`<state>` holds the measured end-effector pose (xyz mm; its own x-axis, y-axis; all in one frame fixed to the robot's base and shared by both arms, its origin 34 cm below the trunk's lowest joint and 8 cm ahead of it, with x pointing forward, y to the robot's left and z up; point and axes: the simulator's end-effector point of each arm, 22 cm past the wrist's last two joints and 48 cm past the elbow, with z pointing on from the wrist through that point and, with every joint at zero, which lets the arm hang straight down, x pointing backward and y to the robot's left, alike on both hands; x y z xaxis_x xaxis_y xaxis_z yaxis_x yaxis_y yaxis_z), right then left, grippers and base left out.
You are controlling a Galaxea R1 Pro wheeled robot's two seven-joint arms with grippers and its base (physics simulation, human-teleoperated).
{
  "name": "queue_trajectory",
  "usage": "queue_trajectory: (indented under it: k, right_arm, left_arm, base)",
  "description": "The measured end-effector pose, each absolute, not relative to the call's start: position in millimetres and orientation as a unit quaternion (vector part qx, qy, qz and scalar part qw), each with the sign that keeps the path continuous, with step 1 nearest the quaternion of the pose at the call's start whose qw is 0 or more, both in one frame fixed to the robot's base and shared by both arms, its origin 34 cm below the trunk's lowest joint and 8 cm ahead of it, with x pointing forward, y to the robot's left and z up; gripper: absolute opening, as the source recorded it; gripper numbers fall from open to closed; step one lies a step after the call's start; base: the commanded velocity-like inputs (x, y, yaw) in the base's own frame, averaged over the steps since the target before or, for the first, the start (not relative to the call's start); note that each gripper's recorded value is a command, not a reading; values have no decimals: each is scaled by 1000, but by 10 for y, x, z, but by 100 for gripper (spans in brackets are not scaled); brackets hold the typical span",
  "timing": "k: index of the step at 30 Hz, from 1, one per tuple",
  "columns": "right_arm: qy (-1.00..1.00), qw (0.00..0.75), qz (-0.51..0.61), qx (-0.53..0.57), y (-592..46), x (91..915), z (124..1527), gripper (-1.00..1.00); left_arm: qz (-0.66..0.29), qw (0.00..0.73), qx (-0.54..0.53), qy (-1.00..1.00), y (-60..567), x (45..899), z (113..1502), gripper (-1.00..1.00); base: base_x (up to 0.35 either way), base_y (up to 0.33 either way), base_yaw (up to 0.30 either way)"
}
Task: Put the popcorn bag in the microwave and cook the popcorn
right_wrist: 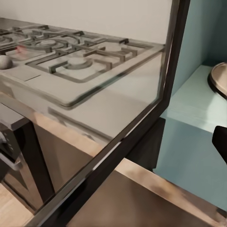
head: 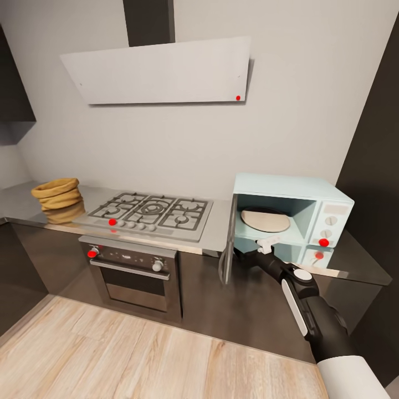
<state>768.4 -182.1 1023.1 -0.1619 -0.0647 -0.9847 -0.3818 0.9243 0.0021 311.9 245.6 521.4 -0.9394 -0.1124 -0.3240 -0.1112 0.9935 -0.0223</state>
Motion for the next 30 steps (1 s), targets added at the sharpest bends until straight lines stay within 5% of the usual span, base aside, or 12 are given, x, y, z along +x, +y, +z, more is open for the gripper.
queue_trajectory:
  k: [18, 30]
  right_arm:
    - [751, 631, 126, -147, -1828, 7690, 10229, 100]
    - [754, 629, 125, -142, -1875, 7702, 10205, 100]
  left_arm:
    - [-2, 164, -57, 985, 2456, 3119, 5214, 100]
    - [-2, 164, -57, 985, 2456, 3119, 5212, 100]
  base:
    - [-123, -1, 0]
    - [-98, -148, 0]
